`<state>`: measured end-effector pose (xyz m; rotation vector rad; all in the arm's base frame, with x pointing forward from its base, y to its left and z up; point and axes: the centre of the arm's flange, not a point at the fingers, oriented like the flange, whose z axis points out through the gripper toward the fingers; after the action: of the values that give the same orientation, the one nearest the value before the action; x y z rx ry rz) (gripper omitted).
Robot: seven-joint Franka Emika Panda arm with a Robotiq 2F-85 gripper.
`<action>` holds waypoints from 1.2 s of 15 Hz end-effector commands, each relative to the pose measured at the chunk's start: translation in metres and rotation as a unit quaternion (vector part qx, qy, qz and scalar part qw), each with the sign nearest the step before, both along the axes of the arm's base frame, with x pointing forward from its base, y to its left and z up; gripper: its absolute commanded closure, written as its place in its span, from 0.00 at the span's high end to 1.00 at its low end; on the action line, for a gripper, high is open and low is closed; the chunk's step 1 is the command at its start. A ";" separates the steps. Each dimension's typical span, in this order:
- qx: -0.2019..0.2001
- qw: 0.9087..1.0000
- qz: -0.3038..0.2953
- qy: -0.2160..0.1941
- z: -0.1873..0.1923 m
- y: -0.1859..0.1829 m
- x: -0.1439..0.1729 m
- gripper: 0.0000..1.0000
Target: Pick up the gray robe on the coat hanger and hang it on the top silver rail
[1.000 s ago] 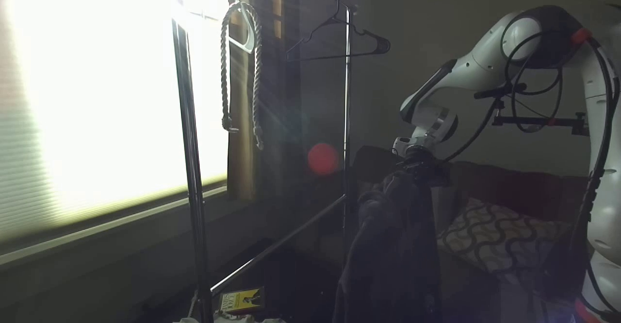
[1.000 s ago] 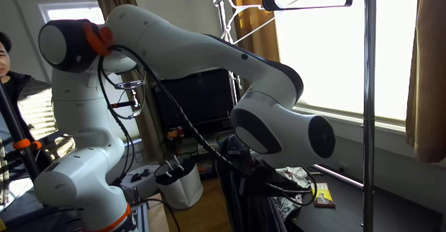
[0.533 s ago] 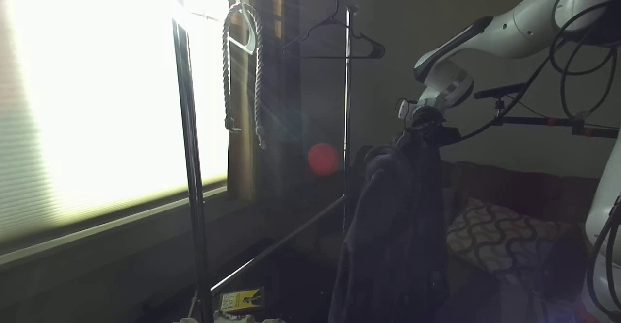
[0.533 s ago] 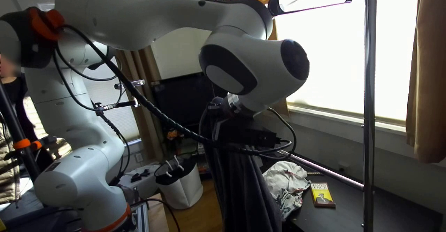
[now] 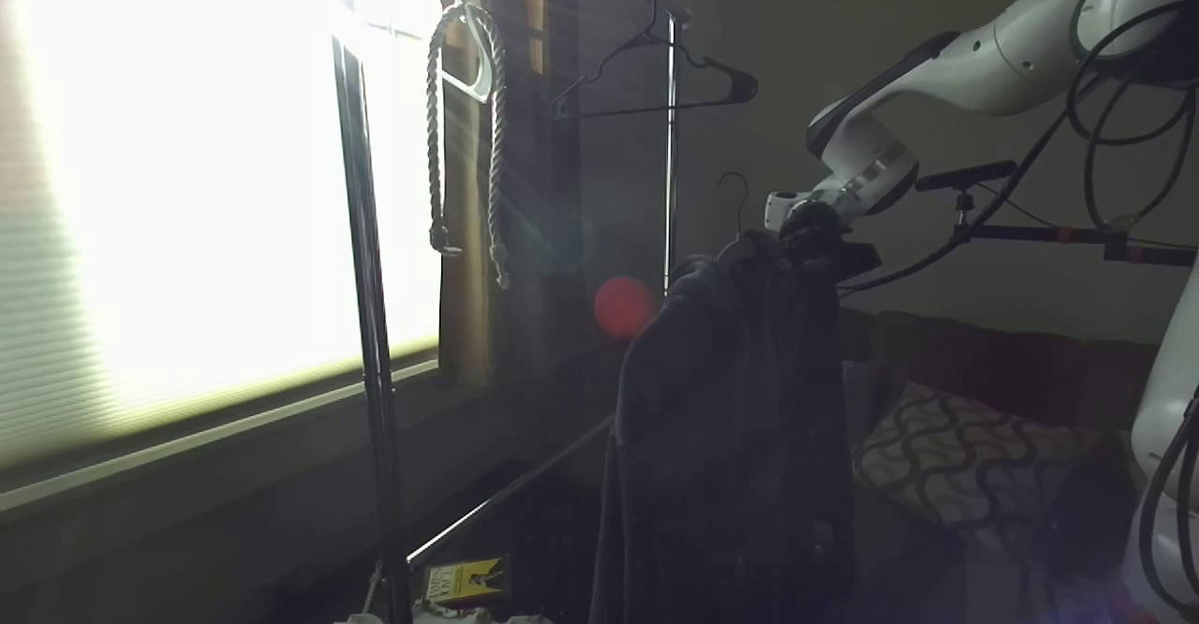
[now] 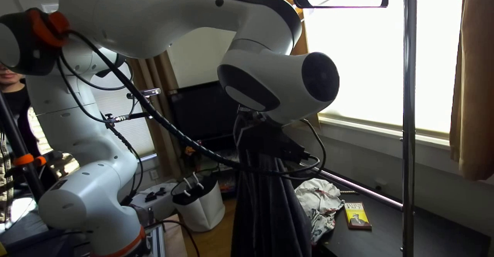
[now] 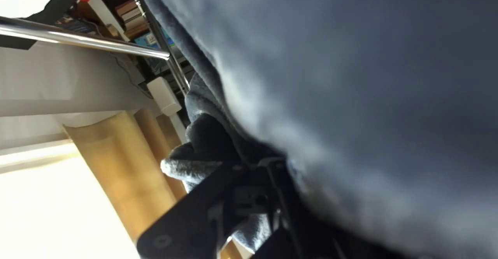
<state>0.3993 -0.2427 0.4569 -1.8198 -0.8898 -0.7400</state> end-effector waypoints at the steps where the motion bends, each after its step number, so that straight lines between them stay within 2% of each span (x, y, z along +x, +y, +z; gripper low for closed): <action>1: 0.039 0.996 -0.083 -0.023 0.060 0.000 -0.010 0.03; 5: 0.053 0.985 -0.156 -0.052 0.106 -0.008 -0.029 0.03; 8: 0.036 0.973 -0.211 -0.090 0.125 -0.010 -0.043 0.03; 9: 0.024 0.983 -0.171 -0.059 0.103 -0.025 -0.021 0.11; 11: 0.017 0.979 -0.191 -0.072 0.111 -0.024 -0.030 0.11; 12: 0.017 0.978 -0.193 -0.074 0.112 -0.023 -0.032 0.03; 14: 0.041 0.967 -0.240 -0.072 0.111 -0.004 -0.034 0.03; 18: 0.035 0.943 -0.318 -0.093 0.128 0.023 -0.042 0.03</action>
<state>0.3780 -0.2542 0.5471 -2.0200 -0.4652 -1.1933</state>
